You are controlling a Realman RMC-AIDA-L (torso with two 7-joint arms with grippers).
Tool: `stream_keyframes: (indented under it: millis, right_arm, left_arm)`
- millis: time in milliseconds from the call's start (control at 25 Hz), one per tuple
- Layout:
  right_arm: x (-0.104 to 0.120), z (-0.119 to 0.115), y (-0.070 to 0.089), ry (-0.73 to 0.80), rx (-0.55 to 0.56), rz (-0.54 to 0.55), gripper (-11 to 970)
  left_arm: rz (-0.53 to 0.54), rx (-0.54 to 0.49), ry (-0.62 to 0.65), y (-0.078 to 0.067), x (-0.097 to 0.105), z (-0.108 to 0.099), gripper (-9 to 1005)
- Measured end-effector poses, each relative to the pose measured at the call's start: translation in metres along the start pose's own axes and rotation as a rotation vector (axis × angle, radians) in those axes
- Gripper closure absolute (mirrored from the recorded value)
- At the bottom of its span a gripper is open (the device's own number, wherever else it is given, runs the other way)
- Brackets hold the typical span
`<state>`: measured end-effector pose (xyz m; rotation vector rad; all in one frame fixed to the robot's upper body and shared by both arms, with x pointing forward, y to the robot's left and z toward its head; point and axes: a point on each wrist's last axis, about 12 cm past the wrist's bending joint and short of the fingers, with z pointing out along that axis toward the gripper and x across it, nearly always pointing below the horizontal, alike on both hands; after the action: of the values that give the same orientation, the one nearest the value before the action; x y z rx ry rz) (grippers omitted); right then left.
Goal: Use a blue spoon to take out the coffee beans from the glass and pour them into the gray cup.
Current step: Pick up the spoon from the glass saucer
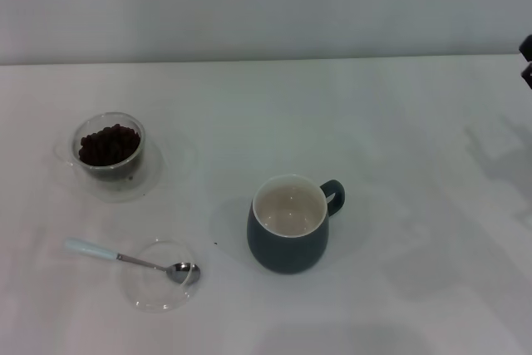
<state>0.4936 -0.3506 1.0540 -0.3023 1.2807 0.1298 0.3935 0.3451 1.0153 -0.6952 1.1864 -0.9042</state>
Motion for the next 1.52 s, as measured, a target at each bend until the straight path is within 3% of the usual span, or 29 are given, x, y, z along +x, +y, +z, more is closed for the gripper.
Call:
stream_keyframes:
  millis: [120,360,480,1080,1520]
  right_arm:
    - [0.001,0.007,0.003,0.003,-0.005,-0.022,278]
    - [0.0,0.016,0.007,-0.012,-0.015,-0.03,278]
    - [-0.001,0.017,0.008,-0.02,-0.016,-0.029,278]
    - [0.001,0.015,0.013,-0.012,-0.017,-0.02,278]
    - [0.002,0.014,0.013,-0.005,-0.01,-0.018,278]
  left_arm:
    - [-0.051,-0.012,0.045,0.0,0.008,0.0,135]
    - [-0.183,-0.003,0.205,-0.001,0.028,0.02,135]
    - [-0.246,-0.088,0.274,0.007,0.037,0.027,135]
    - [-0.285,-0.157,0.463,0.013,0.057,0.048,135]
    - [-0.27,-0.19,0.487,0.016,0.06,0.05,135]
